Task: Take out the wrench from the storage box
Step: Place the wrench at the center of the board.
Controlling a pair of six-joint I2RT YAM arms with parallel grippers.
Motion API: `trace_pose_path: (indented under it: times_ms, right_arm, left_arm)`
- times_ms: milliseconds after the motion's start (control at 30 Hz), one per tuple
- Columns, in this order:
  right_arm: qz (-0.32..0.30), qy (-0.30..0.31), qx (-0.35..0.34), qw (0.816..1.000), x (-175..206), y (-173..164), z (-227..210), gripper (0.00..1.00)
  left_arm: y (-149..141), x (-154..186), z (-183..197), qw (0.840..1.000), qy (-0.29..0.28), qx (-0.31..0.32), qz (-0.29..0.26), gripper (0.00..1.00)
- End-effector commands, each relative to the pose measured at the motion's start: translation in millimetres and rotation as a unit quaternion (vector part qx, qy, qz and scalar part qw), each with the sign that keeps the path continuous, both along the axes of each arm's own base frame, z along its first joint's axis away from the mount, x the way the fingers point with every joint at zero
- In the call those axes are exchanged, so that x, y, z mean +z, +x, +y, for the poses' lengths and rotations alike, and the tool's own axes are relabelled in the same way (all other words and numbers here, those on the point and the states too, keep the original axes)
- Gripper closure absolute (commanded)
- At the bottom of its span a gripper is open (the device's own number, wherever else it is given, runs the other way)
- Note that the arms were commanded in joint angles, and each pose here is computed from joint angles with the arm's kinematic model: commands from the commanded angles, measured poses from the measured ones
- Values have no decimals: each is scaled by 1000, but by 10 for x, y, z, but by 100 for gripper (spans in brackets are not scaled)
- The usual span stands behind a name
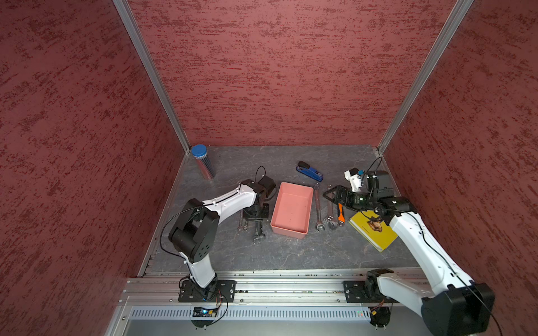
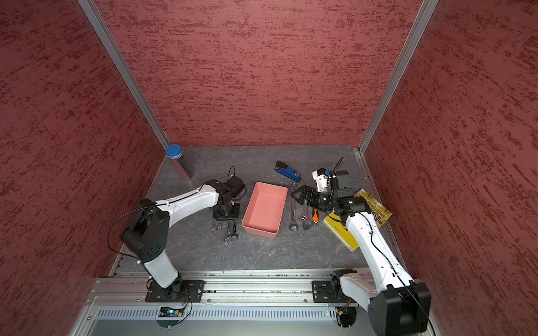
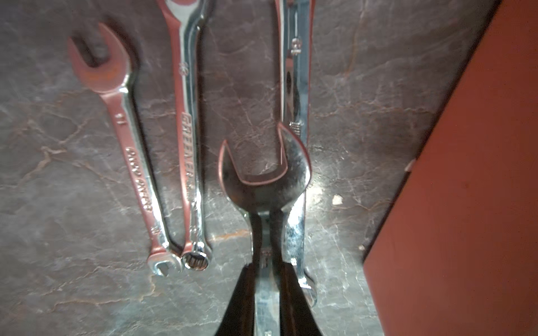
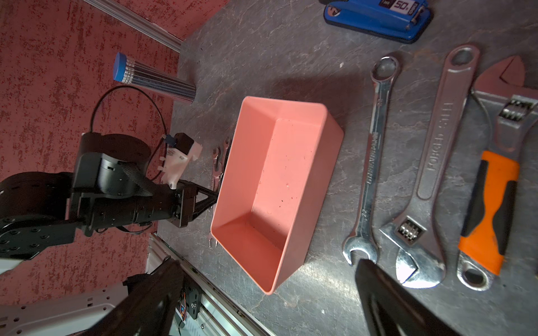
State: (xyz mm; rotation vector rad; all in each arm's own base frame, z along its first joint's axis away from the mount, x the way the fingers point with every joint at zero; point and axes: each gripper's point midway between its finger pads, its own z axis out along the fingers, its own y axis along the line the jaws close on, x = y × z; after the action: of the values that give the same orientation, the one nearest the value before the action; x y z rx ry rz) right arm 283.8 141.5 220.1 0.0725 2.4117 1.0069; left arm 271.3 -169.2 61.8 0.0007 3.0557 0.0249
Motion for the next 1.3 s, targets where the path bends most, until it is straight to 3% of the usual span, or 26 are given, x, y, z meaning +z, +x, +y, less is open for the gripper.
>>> trace_pose_path:
  times_ms: [0,267,533,867,1267]
  right_arm:
    - [-8,1,-5,1000,13,32,-19,1]
    - [-9,4,-4,1000,14,36,-11,2]
    - [-11,3,-5,1000,47,30,-16,2]
    - [-9,0,-6,1000,46,33,-22,2]
    - [-9,-2,-5,1000,34,40,-24,2]
  left_arm:
    - [-46,193,178,1000,20,4,-4,100]
    - [-19,163,793,999,37,24,-10,100]
    - [193,-125,1143,999,34,25,-11,100]
    - [328,-429,1174,999,27,16,14,100]
    - [448,-528,1189,999,28,15,19,87]
